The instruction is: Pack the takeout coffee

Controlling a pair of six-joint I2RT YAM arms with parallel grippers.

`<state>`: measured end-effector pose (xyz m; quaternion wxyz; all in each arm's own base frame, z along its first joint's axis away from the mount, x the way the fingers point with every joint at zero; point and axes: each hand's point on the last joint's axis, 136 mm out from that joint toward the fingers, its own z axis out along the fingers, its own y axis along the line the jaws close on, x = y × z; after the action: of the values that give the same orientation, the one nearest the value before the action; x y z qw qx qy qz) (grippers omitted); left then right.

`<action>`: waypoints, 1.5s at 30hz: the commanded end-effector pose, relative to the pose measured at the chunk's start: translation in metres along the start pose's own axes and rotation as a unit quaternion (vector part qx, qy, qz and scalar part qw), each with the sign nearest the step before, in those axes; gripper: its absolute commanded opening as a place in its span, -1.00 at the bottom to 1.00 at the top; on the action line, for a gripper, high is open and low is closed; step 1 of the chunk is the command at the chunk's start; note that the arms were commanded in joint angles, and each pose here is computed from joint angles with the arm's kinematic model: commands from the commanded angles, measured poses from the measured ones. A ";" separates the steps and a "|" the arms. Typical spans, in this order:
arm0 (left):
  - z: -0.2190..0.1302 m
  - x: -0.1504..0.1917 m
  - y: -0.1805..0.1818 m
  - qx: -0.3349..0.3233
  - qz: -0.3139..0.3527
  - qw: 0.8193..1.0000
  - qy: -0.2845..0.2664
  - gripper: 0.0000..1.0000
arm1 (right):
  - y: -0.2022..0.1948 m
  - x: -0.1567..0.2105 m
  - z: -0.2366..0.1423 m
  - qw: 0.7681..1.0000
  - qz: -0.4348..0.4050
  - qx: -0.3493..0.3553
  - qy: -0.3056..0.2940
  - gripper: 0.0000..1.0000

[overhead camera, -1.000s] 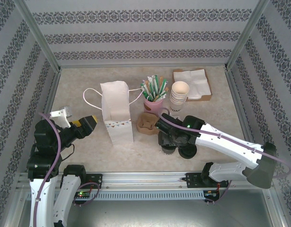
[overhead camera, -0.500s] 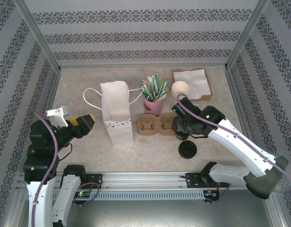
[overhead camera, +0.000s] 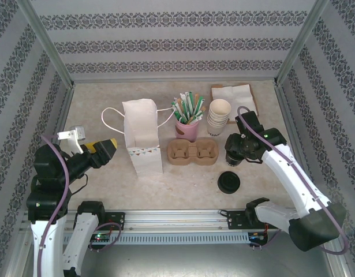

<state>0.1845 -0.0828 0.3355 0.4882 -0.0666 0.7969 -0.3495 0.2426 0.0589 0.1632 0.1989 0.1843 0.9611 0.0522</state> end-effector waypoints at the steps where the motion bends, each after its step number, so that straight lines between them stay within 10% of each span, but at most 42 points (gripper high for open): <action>1: 0.001 -0.005 -0.007 0.018 0.004 1.000 -0.006 0.57 | 0.009 -0.007 0.013 1.000 -0.004 -0.024 -0.003 0.33; 21: 0.008 -0.001 0.000 0.015 -0.008 1.000 0.001 0.54 | 0.000 -0.002 0.045 1.000 -0.009 0.000 0.013 0.59; 45: 0.010 -0.004 0.008 -0.004 -0.003 1.000 -0.007 0.54 | 0.018 -0.026 -0.009 0.998 -0.045 -0.030 -0.044 0.65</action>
<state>0.1911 -0.0845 0.3279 0.4785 -0.0699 0.7993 -0.3569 0.2683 0.0660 0.1593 0.2205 0.1624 0.9594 0.0680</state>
